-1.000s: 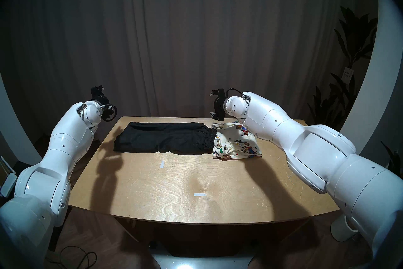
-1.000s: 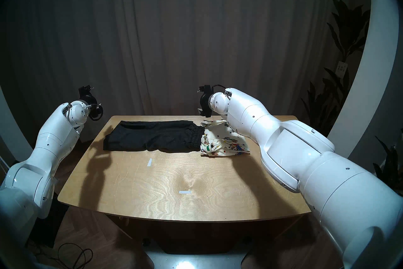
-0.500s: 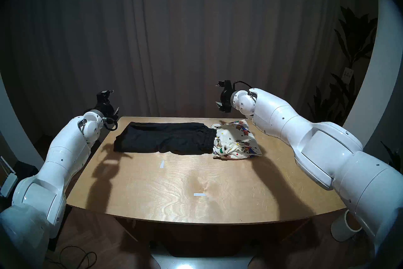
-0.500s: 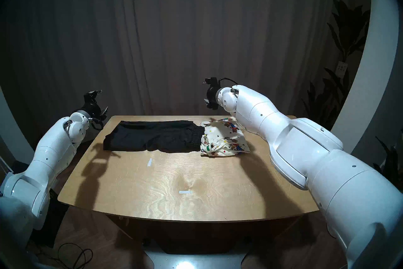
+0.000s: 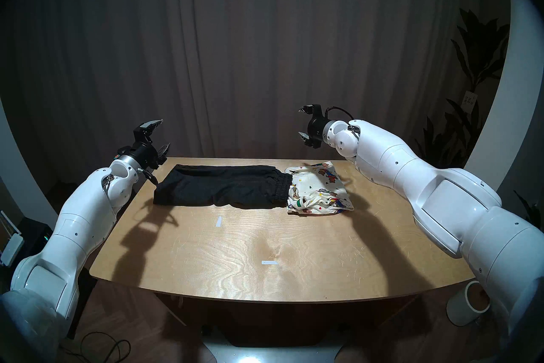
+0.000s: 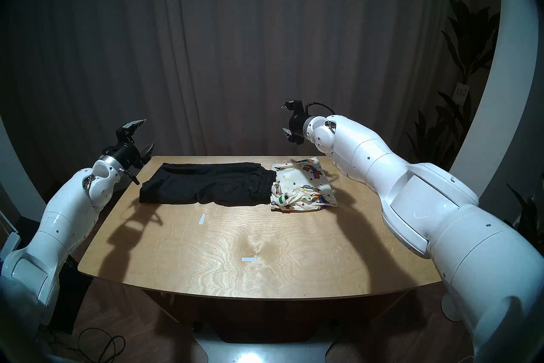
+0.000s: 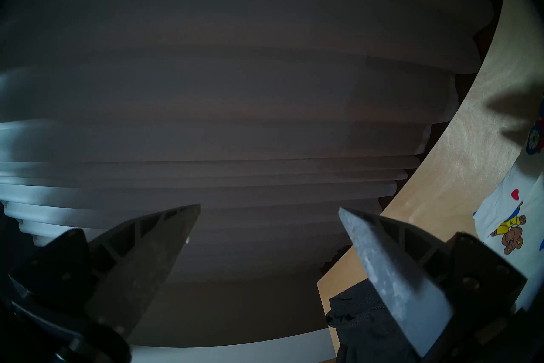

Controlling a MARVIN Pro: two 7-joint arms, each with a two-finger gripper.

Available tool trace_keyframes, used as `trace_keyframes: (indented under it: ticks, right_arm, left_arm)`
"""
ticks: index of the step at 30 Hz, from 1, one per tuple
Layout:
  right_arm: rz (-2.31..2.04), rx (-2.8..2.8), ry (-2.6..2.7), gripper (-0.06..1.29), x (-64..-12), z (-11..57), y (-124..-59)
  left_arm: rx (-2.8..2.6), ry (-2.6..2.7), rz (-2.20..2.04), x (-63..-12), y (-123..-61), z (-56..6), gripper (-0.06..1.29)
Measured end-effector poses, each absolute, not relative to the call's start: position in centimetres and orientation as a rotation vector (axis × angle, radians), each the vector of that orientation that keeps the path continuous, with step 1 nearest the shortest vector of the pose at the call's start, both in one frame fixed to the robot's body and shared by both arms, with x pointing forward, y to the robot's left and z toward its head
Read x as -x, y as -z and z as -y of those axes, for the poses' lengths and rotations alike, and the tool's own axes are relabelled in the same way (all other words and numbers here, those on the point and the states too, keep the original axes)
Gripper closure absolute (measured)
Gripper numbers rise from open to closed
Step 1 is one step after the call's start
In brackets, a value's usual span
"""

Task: Fold pants twice and stack them

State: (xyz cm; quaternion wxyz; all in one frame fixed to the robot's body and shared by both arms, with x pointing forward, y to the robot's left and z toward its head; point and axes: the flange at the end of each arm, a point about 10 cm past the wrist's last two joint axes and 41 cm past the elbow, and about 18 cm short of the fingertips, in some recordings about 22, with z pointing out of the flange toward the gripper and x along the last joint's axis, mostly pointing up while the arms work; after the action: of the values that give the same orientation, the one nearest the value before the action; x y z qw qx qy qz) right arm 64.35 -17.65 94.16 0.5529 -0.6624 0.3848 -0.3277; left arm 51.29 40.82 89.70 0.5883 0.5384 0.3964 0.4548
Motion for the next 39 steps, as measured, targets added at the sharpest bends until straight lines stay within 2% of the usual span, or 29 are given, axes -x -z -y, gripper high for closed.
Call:
trace_keyframes:
  ticks: [17,39]
  right_arm:
    - [-0.790,1.581,0.776,0.00,-62.3,20.8,-92.7]
    - [-0.622,1.523,0.817,0.00,-59.4,22.2,-93.0]
  left_arm:
    - [-1.347,-1.029,-0.957,-44.9,-81.6,-39.2,0.00]
    - [-1.373,-1.280,-1.059,-43.2,-83.4,-36.8,0.00]
